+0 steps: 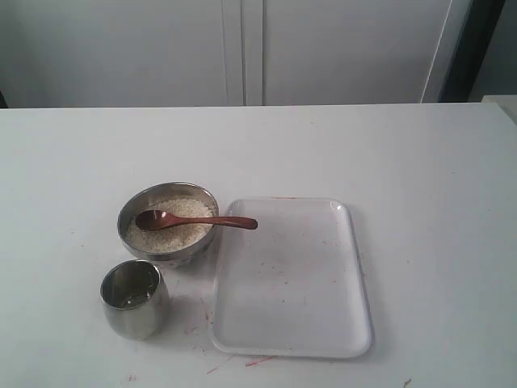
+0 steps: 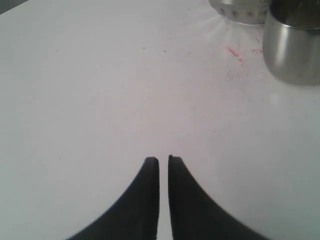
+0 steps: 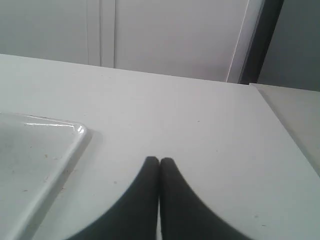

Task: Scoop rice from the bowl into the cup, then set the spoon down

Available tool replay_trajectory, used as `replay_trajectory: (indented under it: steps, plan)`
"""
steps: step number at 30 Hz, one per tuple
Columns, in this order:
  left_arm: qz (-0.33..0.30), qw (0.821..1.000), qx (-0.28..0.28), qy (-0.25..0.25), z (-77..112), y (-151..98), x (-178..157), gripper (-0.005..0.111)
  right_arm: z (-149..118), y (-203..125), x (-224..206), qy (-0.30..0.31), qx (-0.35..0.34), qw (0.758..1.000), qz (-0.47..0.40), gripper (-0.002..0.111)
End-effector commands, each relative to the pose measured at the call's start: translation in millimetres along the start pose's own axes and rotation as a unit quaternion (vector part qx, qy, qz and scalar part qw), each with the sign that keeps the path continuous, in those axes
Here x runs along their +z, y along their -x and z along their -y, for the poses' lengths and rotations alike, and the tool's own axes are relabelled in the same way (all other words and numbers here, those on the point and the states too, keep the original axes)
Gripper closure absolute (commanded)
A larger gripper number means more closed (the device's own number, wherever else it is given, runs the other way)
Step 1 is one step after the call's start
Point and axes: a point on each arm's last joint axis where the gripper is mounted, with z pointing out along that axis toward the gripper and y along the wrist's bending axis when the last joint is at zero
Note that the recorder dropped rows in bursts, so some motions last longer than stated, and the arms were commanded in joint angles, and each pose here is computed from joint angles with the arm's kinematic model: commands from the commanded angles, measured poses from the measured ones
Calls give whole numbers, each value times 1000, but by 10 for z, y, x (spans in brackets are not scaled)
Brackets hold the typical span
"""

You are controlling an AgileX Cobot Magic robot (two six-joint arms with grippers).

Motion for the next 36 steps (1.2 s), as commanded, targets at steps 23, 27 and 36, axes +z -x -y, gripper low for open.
replay_trajectory:
  steps: [23, 27, 36]
  plan:
    - [-30, 999, -5, -10, 22, -72, 13, 92, 2, 105, -9, -1, -5, 998, 65, 108]
    - [-30, 999, -5, -10, 22, -72, 13, 92, 8, 251, -40, 3, 49, 988, 147, 108]
    - [-30, 999, -5, -10, 22, -72, 13, 92, 15, 539, -183, 117, 363, 878, 290, 108]
